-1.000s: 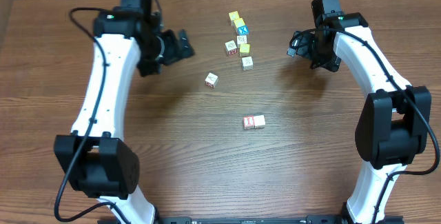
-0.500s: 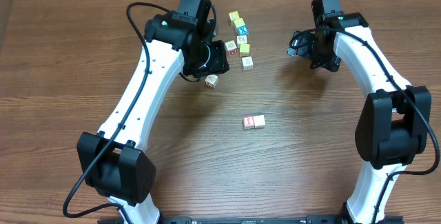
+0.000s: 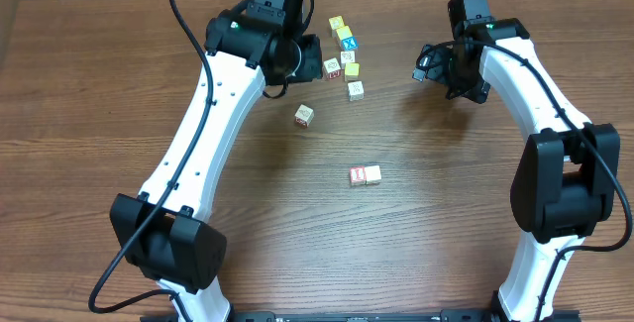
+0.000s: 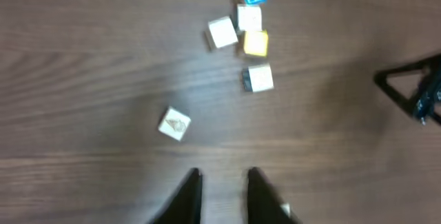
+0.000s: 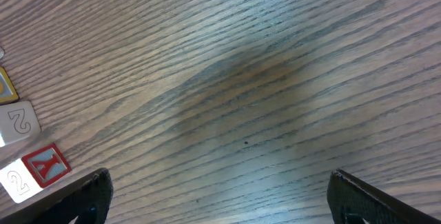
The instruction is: Flip 5 blocks
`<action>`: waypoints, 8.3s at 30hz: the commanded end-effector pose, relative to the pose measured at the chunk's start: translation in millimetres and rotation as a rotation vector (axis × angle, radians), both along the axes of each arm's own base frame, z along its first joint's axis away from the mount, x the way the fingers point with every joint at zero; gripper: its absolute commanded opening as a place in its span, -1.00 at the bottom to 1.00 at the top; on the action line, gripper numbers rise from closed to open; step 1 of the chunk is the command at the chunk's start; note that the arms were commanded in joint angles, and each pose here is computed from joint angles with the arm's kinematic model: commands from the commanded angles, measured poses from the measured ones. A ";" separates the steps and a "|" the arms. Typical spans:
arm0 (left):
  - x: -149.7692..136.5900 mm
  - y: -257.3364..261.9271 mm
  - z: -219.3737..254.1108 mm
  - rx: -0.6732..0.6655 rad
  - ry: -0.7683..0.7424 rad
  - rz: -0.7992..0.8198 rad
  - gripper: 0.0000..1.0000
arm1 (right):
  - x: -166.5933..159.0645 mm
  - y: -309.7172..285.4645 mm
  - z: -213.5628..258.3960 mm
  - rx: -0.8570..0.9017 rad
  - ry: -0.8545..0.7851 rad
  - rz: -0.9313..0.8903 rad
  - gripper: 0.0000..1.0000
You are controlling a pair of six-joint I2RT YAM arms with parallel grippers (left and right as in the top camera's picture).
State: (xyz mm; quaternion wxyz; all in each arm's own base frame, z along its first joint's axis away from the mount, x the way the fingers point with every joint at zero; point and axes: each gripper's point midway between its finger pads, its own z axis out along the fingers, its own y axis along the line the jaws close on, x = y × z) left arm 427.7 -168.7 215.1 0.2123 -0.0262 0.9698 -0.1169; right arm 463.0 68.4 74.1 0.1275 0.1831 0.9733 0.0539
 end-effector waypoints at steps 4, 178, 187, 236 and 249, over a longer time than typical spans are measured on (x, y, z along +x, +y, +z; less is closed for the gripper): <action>12.6 -8.8 -30.5 0.105 0.007 -0.048 0.65 | 5.0 1.7 5.9 0.002 -0.023 0.009 1.00; -97.4 30.7 -185.4 0.108 0.419 0.101 -0.31 | 5.0 1.7 5.9 0.002 -0.023 0.008 1.00; -95.6 34.9 -185.7 0.129 0.408 0.109 -0.23 | 5.0 1.7 5.9 0.002 -0.023 0.009 1.00; -85.2 43.3 -189.8 0.198 0.342 0.069 -0.13 | 5.0 1.7 5.9 0.002 -0.023 0.008 1.00; -75.5 39.4 -188.6 0.179 0.303 0.070 -0.35 | 5.0 1.7 5.9 0.002 -0.023 0.009 1.00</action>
